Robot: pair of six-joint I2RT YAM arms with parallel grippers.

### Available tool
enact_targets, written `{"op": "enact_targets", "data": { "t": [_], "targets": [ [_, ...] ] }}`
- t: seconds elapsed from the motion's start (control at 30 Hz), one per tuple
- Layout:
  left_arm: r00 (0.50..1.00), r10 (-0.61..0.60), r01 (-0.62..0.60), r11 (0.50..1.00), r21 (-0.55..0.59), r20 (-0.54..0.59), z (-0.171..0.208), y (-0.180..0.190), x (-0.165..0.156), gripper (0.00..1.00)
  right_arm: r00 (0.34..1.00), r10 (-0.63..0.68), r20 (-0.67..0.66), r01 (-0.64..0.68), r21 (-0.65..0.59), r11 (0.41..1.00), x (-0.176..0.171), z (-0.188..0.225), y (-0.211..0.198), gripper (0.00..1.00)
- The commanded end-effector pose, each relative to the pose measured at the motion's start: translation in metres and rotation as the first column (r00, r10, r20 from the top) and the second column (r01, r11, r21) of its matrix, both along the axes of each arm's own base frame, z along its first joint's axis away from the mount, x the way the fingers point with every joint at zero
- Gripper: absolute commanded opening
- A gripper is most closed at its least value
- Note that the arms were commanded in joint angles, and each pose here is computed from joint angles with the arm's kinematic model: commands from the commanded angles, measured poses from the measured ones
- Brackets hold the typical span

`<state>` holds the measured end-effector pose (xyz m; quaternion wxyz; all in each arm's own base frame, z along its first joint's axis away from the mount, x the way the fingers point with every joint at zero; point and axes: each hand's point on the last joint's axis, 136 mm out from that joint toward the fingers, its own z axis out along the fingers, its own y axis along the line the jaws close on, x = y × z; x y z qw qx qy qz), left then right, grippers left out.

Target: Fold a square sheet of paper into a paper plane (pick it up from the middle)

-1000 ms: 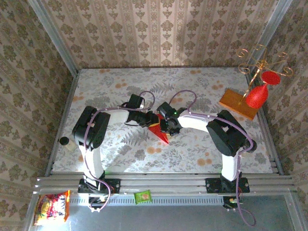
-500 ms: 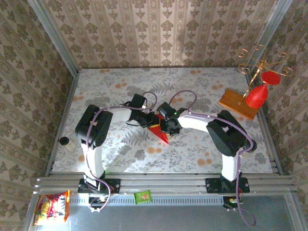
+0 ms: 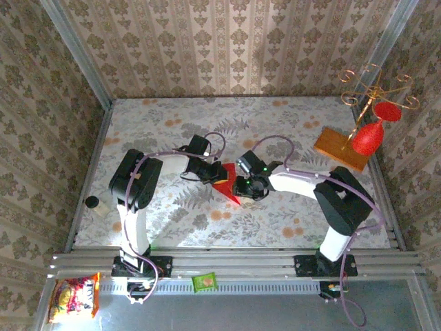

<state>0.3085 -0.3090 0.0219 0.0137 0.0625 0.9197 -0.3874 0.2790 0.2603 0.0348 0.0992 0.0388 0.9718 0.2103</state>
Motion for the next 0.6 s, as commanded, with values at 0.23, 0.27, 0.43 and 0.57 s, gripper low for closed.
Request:
{"op": "enact_targets", "data": {
  "t": [0.23, 0.27, 0.43, 0.57],
  "targets": [
    [0.999, -0.005, 0.009, 0.995, 0.099, -0.044, -0.024, 0.017, -0.017, 0.15, 0.999, 0.026, -0.045, -0.018, 0.172, 0.985, -0.01, 0.002, 0.014, 0.32],
    [0.999, -0.005, 0.009, 0.995, 0.098, -0.044, -0.024, 0.017, -0.017, 0.15, 0.999, 0.025, -0.041, -0.018, 0.177, 0.984, -0.009, 0.003, 0.014, 0.32],
    [0.999, -0.007, 0.011, 0.996, 0.09, -0.042, -0.022, 0.016, -0.016, 0.16, 1.0, 0.009, -0.021, -0.005, 0.169, 0.986, -0.003, 0.005, 0.009, 0.33],
    [0.999, -0.008, 0.012, 0.996, 0.089, -0.043, -0.023, 0.016, -0.017, 0.15, 1.0, 0.006, -0.007, -0.005, 0.162, 0.987, 0.001, 0.006, 0.007, 0.34]
  ]
}}
